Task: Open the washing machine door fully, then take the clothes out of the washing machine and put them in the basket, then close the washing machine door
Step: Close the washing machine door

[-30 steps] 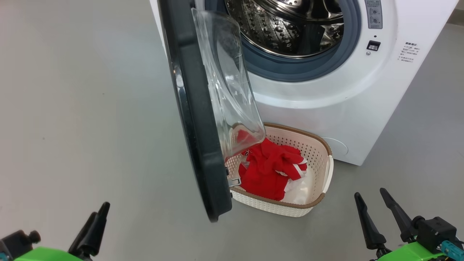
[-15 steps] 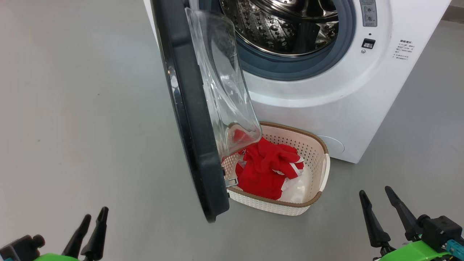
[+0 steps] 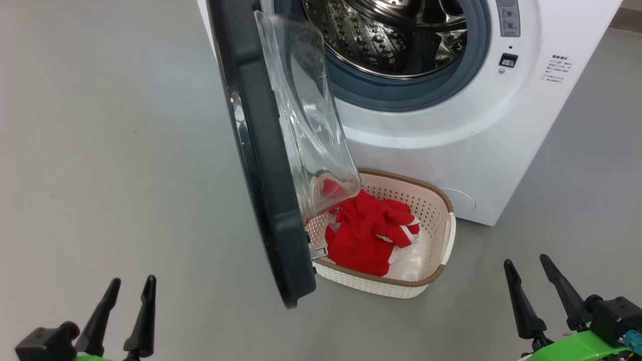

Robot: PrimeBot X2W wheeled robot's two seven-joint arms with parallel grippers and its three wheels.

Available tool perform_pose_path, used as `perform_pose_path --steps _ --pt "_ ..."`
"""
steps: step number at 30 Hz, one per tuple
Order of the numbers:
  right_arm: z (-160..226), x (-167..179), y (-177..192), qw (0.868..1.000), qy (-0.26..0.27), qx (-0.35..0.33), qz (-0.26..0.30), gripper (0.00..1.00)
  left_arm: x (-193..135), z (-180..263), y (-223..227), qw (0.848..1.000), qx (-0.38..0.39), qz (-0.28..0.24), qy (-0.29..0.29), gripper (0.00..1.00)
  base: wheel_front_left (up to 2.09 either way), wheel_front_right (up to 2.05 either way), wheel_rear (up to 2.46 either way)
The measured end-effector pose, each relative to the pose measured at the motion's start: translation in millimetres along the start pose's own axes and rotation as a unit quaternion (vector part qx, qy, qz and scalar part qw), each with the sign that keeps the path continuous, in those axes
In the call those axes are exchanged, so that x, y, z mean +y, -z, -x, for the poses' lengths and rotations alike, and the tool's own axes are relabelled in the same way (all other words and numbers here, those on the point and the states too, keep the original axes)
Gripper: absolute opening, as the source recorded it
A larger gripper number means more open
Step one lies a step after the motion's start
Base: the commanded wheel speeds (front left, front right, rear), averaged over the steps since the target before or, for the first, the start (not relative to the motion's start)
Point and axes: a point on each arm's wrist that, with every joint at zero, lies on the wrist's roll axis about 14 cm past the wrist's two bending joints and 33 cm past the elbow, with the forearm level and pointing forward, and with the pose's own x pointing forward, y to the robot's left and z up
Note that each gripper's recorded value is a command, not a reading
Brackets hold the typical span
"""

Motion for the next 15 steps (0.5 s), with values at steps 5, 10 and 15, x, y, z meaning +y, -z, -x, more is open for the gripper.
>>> perform_pose_path --steps 5,10,15 --pt "0.1 -0.5 -1.6 1.0 0.001 -0.002 0.001 1.0 -7.1 1.9 -9.5 0.999 -0.021 -0.047 0.004 1.0 0.0 0.0 0.0" --pt "0.1 -0.9 -4.2 1.0 0.002 -0.006 0.001 1.0 -16.2 0.9 -22.3 0.994 -0.044 -0.097 0.014 1.0 0.0 0.0 0.0" --pt "-0.1 -3.9 -8.2 1.0 0.006 -0.012 0.002 1.0 -21.5 4.1 -22.0 0.991 -0.046 -0.122 0.017 1.0 0.0 0.0 0.0"
